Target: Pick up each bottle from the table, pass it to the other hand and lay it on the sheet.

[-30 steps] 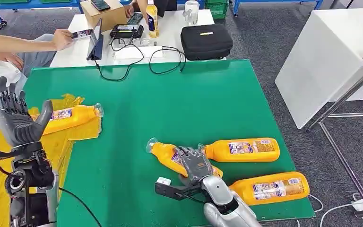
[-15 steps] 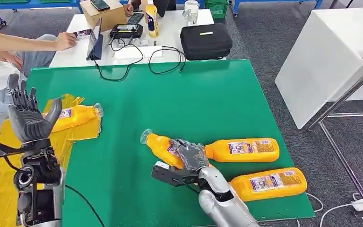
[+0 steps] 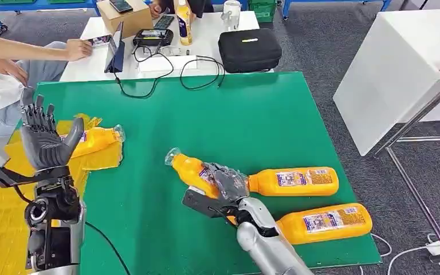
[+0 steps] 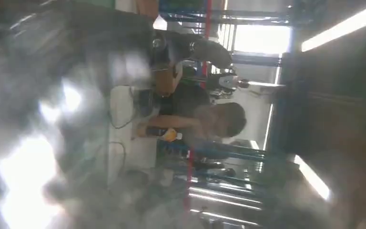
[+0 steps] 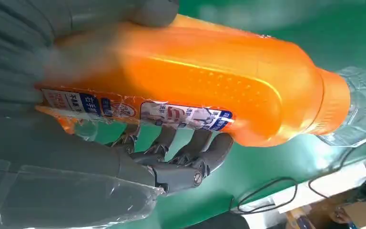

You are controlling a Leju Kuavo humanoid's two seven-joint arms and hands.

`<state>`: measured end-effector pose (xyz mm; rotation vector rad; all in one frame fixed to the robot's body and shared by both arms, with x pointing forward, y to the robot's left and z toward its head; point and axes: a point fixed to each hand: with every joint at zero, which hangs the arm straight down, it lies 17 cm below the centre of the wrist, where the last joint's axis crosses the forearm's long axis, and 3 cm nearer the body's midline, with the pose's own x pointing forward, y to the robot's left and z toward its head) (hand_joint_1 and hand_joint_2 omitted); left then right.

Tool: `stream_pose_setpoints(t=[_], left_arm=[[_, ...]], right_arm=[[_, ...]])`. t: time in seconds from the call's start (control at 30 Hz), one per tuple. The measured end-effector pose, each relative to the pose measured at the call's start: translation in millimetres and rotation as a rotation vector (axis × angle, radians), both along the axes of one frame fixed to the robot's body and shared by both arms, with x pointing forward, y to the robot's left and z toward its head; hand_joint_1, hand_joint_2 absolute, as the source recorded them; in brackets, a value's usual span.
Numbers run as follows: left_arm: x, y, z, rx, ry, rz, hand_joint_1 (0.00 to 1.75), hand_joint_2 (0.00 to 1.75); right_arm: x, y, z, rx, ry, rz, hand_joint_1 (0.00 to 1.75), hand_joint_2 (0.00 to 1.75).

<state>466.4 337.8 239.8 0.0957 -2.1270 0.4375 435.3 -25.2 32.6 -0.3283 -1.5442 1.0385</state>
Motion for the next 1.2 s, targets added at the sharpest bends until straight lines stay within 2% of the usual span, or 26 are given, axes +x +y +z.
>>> stream_pose_setpoints(t=[0.17,0.33,0.67,0.9,1.03,1.07,1.2], left_arm=[[1.6,-7.9,0.5,-0.003,0.000,-0.013,0.00,1.75],[7.3,-31.0,-1.9,0.042,0.035,-0.058,0.00,1.75],[12.2,-61.7,-5.2,0.078,0.072,-0.128,0.00,1.75],[20.5,-98.1,-18.1,0.025,0.150,-0.311,0.00,1.75],[22.4,-108.5,-22.2,-0.017,0.169,-0.382,0.00,1.75],[21.7,-124.1,-25.6,-0.096,0.179,-0.501,0.00,1.75],[13.4,-158.3,-21.7,-0.108,0.170,-0.645,0.00,1.75]], right_arm=[[4.3,-0.6,17.4,0.128,-0.023,-0.032,1.75,1.75],[6.3,-5.4,46.7,0.276,-0.073,-0.072,1.75,1.75],[5.8,-22.7,81.4,0.406,-0.159,-0.123,1.75,1.75],[1.0,-41.7,126.4,0.544,-0.288,-0.156,1.75,1.75],[0.4,-46.2,133.4,0.560,-0.309,-0.163,1.75,1.75],[-1.0,-50.2,141.0,0.571,-0.337,-0.166,1.75,1.75],[-5.0,-57.5,151.4,0.581,-0.385,-0.183,1.75,1.75]])
